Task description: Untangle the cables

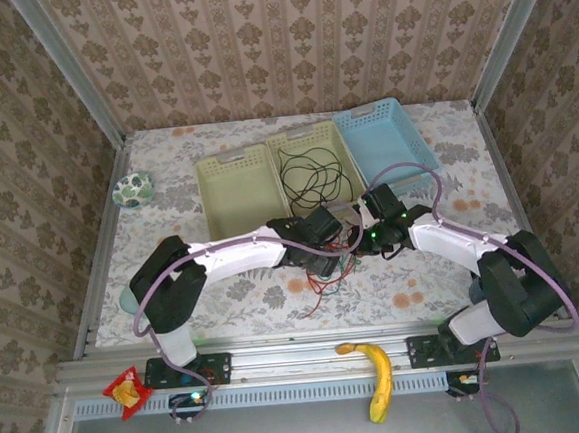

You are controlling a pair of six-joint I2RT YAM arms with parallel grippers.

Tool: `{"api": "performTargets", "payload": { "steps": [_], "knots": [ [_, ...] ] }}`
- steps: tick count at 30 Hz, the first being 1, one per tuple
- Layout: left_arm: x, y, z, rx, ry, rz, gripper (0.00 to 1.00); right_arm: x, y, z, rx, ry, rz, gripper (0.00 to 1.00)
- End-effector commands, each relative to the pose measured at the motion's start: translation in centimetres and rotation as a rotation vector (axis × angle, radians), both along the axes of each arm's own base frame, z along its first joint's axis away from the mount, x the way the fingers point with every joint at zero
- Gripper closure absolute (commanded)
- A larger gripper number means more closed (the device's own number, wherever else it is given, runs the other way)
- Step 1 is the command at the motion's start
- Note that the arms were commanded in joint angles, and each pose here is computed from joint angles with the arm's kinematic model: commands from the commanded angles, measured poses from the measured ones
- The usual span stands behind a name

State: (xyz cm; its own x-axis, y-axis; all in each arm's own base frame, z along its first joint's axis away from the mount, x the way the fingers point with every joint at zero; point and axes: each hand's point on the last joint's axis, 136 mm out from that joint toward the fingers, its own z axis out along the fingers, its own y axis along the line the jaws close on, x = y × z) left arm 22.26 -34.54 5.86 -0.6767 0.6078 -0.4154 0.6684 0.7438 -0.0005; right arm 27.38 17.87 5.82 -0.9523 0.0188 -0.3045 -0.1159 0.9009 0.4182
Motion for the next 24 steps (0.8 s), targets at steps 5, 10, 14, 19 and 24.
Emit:
{"api": "performTargets", "payload": {
  "steps": [5,10,14,19,24],
  "knots": [
    [0.3,-0.2,-1.2,0.036,0.001,-0.016,0.26,0.6,-1.3,4.5,-0.026,-0.143,-0.035,1.0],
    [0.0,0.0,-3.5,0.069,0.035,-0.029,0.27,1.2,-4.5,9.6,-0.071,-0.301,-0.16,1.0],
    [-0.3,0.5,-4.9,0.082,0.057,-0.028,0.27,1.8,-7.7,14.5,-0.077,-0.446,-0.319,1.0],
    [-0.5,1.2,-5.1,0.083,0.055,-0.015,0.26,2.2,-11.1,20.9,-0.129,-0.64,-0.456,1.0],
    [-0.7,1.7,-5.2,0.08,0.054,-0.004,0.24,1.6,-14.2,27.7,-0.19,-0.844,-0.569,1.0]
  ]
}}
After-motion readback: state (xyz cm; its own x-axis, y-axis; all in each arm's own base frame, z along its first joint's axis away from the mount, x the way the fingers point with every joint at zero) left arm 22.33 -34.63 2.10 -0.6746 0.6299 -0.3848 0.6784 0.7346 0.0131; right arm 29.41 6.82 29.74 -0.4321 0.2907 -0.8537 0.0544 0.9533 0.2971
